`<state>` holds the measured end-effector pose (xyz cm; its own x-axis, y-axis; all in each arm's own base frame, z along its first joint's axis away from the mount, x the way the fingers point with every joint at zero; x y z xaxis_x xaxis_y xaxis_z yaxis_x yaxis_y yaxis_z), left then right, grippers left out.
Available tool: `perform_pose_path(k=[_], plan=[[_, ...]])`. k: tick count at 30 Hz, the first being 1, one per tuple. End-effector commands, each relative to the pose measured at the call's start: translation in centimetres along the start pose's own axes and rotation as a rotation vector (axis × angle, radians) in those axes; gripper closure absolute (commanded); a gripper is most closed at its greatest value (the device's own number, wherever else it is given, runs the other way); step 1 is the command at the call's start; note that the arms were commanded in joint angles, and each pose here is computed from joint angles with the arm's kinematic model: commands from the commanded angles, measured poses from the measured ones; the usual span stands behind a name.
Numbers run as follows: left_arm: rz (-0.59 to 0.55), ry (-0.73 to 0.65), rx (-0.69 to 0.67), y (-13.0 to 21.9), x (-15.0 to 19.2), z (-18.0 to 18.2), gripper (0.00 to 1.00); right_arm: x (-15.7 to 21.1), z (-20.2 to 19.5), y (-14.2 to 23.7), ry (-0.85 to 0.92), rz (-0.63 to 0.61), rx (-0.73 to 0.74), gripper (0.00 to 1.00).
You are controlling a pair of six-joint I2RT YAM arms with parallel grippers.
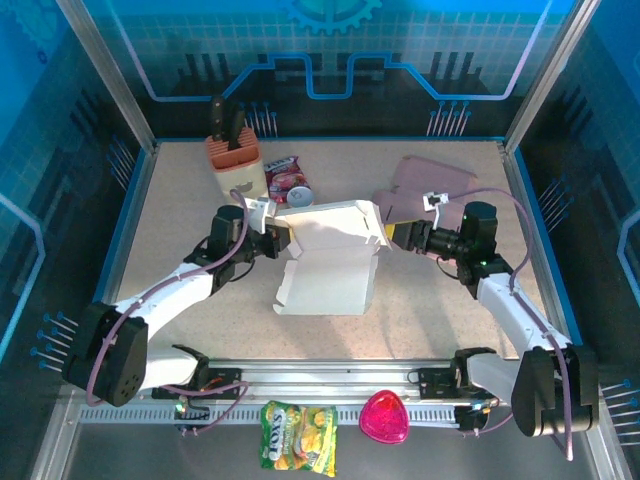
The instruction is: Fold the paper box
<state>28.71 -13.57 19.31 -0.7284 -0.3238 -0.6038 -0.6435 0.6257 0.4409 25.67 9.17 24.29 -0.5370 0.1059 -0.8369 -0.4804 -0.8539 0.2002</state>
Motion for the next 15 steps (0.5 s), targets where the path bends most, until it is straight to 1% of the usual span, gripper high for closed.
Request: perform_pose_path(k=[1, 8, 15], plan=[[0.038, 0.036, 0.022, 0.2, -0.2, -0.3, 1.00, -1.5, 0.8, 0.3, 0.089, -0.033, -0.044, 0.45], [0.050, 0.046, 0.018, 0.1, -0.2, -0.3, 1.00, -2.2, 1.7, 0.0, 0.135, -0.049, -0.110, 0.43], [0.069, 0.062, 0.016, -0.1, -0.5, -0.5, 1.00, -1.8, 2.1, -0.6, 0.165, -0.016, -0.107, 0.43]])
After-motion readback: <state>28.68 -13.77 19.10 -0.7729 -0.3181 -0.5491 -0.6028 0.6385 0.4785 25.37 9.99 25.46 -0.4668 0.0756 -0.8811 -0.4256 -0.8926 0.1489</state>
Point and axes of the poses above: each hand's point on the last joint's axis, 136 mm out from that joint toward the fingers, its own y axis back along the fingers, its own z axis along the line the jaws close on, x = y × z, the point moved 8 cm from there along y, back along the fingers, and after that the axes turned 14 degrees about y, right-handed, at the moved point
